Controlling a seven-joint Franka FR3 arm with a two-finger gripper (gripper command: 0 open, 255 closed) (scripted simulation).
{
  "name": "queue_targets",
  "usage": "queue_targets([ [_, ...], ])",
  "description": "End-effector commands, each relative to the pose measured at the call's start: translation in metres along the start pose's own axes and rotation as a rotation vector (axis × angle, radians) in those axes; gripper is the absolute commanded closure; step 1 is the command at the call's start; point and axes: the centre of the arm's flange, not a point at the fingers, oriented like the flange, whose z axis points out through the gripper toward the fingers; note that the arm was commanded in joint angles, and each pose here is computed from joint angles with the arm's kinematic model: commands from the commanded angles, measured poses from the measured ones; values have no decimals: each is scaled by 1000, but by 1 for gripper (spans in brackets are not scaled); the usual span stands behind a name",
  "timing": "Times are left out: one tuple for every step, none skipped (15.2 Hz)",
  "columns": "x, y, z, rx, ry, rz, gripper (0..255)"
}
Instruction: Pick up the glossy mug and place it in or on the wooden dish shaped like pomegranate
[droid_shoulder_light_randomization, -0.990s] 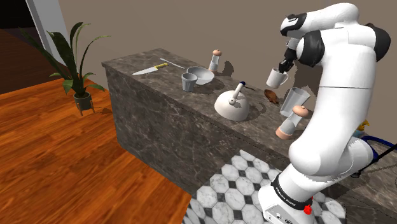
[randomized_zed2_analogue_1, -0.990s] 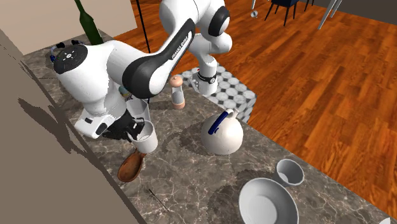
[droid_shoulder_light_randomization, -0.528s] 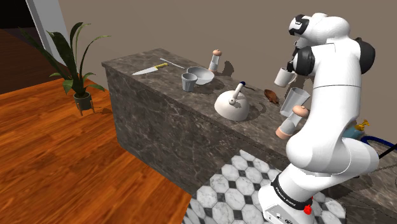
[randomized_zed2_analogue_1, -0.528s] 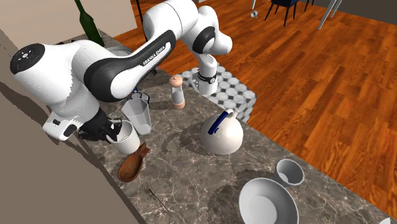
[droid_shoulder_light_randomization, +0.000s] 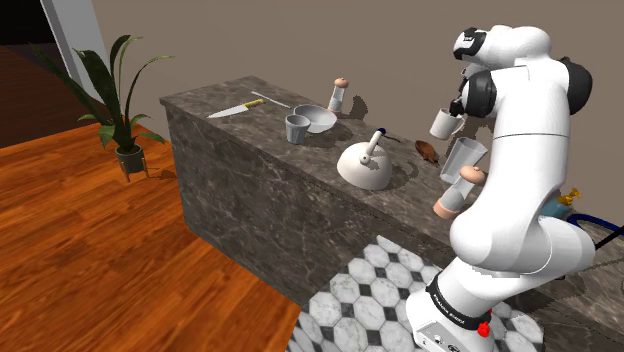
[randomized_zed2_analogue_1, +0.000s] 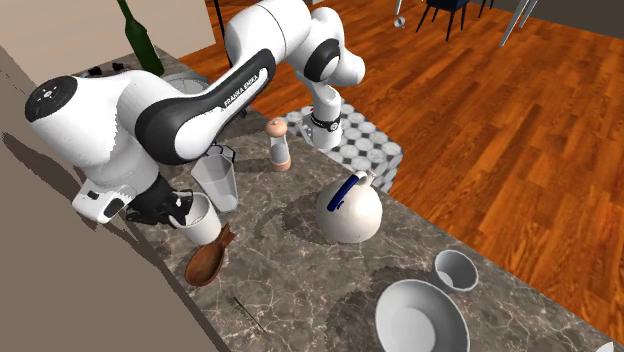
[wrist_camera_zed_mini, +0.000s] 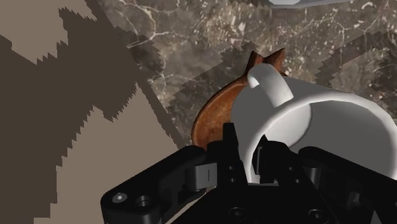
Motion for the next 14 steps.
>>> queue_targets([
  [4,13,46,-16,-21,10,255],
  [4,13,51,-16,-21,10,255],
  [4,14,56,-16,-21,10,255],
  [5,14,62,-16,-21,10,255],
  [5,14,67,-16,-21,10,255],
  [5,15,72,-16,-21,10,255],
  [5,15,81,-16,-21,10,255],
  [5,15,81,-16,-21,10,255],
  [5,15,81,-16,-21,10,255],
  [5,15,81,-16,-21,10,255],
  [5,15,81,-16,-21,10,255],
  [5,15,81,-16,-21,10,255],
  [5,15,81,-16,-21,10,255],
  [5,15,81,-16,-21,10,255],
])
